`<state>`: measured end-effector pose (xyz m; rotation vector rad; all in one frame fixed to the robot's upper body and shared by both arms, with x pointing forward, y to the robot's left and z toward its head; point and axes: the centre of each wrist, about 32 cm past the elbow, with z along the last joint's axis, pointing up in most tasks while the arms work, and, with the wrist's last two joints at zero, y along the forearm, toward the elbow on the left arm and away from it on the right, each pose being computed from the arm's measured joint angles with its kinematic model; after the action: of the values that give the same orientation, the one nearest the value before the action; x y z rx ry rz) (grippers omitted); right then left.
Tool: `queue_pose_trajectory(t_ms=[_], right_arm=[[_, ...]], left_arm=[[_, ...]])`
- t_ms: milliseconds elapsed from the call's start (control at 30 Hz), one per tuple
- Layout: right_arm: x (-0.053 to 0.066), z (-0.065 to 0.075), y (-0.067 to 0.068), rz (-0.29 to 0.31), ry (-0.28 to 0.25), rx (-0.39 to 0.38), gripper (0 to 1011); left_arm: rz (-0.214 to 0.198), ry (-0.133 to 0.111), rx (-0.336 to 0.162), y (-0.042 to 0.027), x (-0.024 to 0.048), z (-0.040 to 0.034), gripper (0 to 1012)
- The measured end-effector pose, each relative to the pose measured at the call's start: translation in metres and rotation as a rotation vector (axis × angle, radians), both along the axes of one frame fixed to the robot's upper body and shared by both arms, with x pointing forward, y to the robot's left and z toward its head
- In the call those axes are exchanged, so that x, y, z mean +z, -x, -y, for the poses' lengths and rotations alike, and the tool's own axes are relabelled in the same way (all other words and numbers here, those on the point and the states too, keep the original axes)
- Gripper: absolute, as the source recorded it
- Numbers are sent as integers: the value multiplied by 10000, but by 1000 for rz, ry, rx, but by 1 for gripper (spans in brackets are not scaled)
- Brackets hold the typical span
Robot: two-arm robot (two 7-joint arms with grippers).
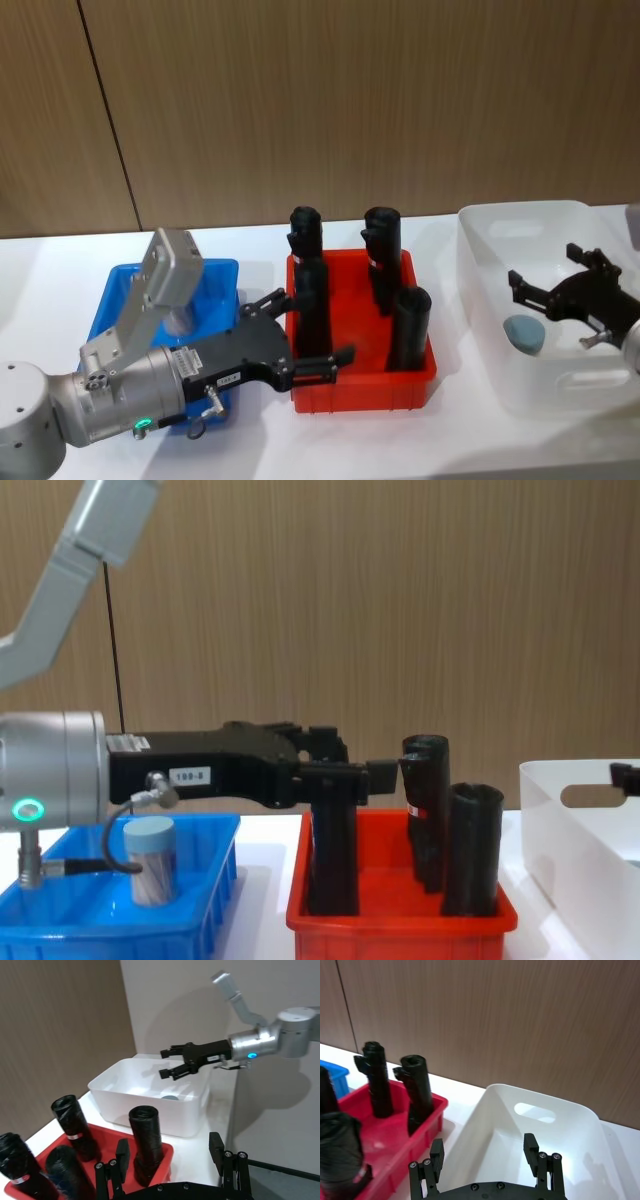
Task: Pick the cotton swabs from the blue box and place them into the white box.
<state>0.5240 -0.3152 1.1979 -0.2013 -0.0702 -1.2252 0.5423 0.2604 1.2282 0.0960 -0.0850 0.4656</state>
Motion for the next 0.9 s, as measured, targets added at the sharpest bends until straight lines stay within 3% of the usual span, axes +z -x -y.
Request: queue_pose_trajectory(t_ms=[433,900], right_arm=[[-89,-406,366,61,-70,16,1001],[-99,-726,732,116,-153,10,1001]], left_arm=[[39,-11,136,97,-62,137,1004],[88,-16,286,211,-123,287,1004]])
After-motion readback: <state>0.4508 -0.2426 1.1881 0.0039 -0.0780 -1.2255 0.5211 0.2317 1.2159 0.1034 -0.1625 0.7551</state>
